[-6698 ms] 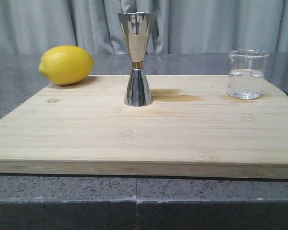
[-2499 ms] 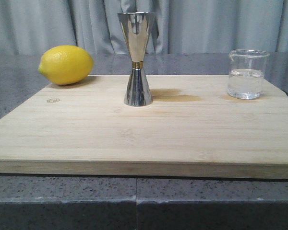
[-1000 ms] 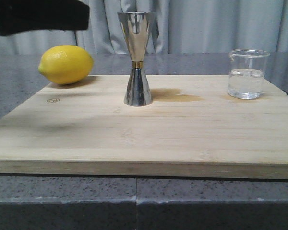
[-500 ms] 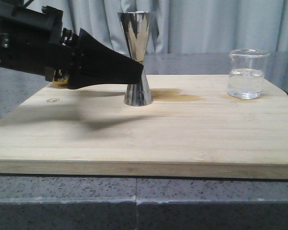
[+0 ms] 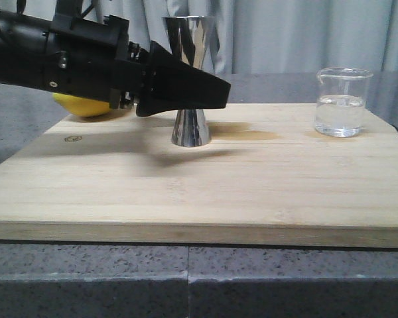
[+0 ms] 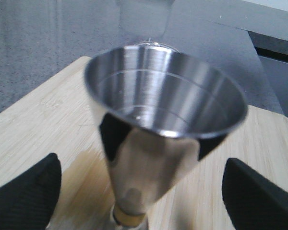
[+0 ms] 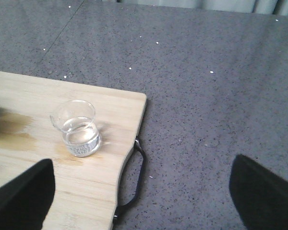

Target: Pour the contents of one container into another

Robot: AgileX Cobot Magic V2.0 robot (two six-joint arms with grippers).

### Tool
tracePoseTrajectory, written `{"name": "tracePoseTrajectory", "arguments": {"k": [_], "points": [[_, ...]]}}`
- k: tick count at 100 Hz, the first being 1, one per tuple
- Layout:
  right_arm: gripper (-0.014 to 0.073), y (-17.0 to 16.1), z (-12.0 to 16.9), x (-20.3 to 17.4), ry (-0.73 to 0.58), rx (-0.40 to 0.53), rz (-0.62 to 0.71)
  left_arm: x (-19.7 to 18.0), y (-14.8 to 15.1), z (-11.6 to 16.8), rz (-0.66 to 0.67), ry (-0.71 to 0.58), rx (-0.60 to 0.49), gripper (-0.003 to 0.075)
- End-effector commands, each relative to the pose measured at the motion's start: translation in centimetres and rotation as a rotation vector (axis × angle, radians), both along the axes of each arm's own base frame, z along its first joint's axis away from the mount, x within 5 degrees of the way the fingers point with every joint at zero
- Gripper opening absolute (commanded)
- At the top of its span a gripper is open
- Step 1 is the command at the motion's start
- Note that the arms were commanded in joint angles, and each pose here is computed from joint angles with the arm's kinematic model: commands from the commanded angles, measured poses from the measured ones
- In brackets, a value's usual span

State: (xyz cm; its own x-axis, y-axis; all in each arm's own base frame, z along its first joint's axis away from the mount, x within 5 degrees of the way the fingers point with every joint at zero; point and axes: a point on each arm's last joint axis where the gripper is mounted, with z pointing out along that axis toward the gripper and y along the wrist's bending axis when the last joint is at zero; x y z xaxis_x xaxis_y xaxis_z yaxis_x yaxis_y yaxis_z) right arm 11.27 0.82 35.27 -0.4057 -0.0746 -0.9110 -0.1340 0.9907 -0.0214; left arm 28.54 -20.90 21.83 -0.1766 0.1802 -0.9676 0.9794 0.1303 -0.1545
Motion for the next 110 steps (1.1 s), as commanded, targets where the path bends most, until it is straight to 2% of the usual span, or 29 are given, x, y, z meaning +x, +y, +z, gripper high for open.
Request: {"name": "tracePoseTrajectory", "arguments": {"k": [1, 36, 55, 70, 90, 110], "points": [[0.0668, -0.09, 1.66, 0.23, -0.095, 0.003, -0.012, -0.18, -0.64, 2.9, -0.024, -0.038, -0.135, 0.0629], [0.0668, -0.09, 1.68, 0.24, -0.096, 0.003, -0.013, -0.08, -0.67, 2.65, -0.02, -0.032, -0.13, 0.061], [0.0668, -0.09, 1.69, 0.24, -0.098, 0.003, -0.013, -0.17, -0.68, 2.72, -0.03, -0.032, -0.138, 0.0421], [0.0667, -0.1, 1.71, 0.25, -0.1, 0.003, -0.014, -0.18, -0.69, 2.74, -0.032, -0.032, -0.14, 0.03], [0.0668, -0.11, 1.73, 0.26, -0.102, 0.003, -0.015, -0.18, -0.69, 2.74, -0.032, -0.032, -0.14, 0.0197], [0.0668, -0.1, 1.57, 0.41, -0.088, 0.0, -0.011, -0.18, -0.69, 2.74, -0.032, -0.032, -0.14, 0.0145]]}}
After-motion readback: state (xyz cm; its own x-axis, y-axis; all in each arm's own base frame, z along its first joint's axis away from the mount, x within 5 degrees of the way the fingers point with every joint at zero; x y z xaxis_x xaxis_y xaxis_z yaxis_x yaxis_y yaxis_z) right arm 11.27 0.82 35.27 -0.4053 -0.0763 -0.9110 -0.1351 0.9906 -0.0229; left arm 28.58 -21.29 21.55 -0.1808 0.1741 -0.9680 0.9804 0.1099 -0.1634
